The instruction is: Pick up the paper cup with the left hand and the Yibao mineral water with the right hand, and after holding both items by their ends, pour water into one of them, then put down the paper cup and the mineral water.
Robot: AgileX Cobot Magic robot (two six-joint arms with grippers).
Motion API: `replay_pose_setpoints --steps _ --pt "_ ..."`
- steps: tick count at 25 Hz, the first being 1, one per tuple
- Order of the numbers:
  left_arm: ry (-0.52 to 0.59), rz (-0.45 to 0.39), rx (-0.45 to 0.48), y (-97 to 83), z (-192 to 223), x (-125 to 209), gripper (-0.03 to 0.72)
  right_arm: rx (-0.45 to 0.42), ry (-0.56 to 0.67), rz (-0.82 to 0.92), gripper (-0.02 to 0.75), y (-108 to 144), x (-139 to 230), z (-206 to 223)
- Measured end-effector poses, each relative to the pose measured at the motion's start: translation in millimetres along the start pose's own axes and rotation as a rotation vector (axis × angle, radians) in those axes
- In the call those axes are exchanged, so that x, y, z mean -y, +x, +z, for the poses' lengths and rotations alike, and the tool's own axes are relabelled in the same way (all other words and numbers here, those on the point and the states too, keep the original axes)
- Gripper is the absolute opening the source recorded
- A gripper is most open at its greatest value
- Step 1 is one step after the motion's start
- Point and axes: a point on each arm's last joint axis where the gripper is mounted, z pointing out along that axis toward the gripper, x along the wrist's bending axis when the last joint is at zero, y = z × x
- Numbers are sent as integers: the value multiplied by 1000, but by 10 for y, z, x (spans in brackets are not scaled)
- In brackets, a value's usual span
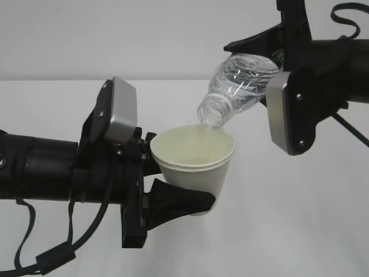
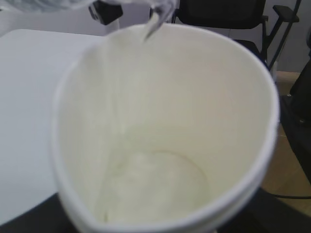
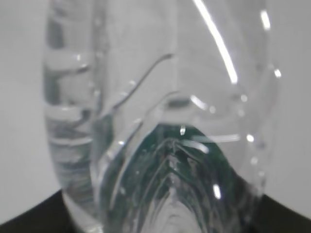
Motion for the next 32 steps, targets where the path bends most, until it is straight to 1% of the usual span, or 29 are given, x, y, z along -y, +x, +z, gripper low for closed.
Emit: replay_pose_setpoints --steps 14,32 --pt "0 0 0 0 0 0 428 7 5 -19 412 -49 16 4" --pt "0 0 0 0 0 0 428 6 6 -12 412 -48 17 4"
